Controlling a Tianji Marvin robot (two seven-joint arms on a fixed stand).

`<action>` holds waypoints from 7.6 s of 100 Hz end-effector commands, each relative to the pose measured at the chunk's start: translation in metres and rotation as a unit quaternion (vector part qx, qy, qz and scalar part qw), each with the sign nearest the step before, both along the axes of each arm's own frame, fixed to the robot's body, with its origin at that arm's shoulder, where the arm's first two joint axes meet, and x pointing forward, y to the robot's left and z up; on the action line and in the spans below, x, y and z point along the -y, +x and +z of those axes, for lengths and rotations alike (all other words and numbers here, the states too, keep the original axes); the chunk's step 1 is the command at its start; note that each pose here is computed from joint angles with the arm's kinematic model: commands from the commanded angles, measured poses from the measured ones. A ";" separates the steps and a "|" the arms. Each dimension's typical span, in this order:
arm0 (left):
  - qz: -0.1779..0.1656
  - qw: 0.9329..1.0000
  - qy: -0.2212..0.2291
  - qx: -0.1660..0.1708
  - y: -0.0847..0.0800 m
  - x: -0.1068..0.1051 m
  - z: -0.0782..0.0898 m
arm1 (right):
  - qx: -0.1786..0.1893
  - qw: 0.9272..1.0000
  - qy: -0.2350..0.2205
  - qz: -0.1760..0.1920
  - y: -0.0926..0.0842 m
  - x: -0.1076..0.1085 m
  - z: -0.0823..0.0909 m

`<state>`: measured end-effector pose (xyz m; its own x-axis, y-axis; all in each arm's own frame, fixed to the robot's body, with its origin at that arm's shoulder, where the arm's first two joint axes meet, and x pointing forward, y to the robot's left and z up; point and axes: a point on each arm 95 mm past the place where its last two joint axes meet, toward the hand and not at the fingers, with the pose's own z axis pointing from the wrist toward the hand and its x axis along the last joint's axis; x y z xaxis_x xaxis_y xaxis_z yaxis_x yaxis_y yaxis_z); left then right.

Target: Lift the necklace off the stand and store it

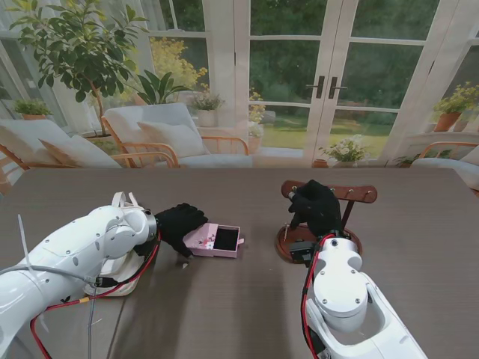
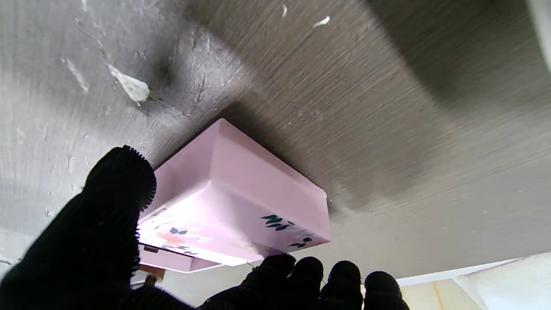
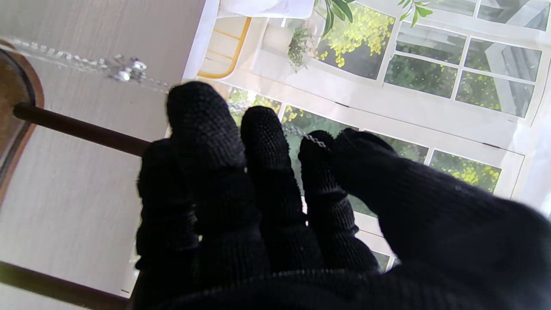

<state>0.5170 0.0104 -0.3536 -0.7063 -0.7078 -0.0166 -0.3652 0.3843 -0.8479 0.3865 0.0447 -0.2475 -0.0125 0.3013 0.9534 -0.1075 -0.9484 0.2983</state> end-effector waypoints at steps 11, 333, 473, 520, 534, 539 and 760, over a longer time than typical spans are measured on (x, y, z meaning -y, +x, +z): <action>-0.009 1.000 -0.004 0.001 0.010 0.011 0.001 | -0.003 1.000 0.004 0.009 -0.001 -0.002 0.001; -0.081 0.987 -0.142 0.005 -0.018 0.052 0.000 | -0.005 0.997 0.024 0.078 -0.017 -0.058 0.026; -0.081 0.974 -0.211 0.032 -0.036 0.067 0.052 | -0.044 0.993 -0.023 0.107 -0.004 -0.066 0.003; -0.077 0.971 -0.224 0.039 -0.034 0.068 0.054 | -0.025 0.976 -0.165 0.139 0.004 -0.056 -0.007; -0.076 0.970 -0.226 0.040 -0.033 0.068 0.055 | -0.011 0.963 -0.224 0.149 0.005 -0.054 -0.007; -0.075 0.970 -0.227 0.040 -0.033 0.068 0.055 | -0.004 0.956 -0.250 0.152 0.005 -0.053 -0.006; -0.066 0.966 -0.245 0.046 -0.035 0.067 0.067 | -0.031 0.895 -0.426 0.127 0.005 0.003 -0.011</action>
<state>0.4822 -0.0547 -0.2898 -0.7999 -0.5540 0.2305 -0.2526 -0.0376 -0.9668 0.3967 0.0444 -0.2469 -0.1720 0.9217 0.3477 0.0639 -0.3418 0.9376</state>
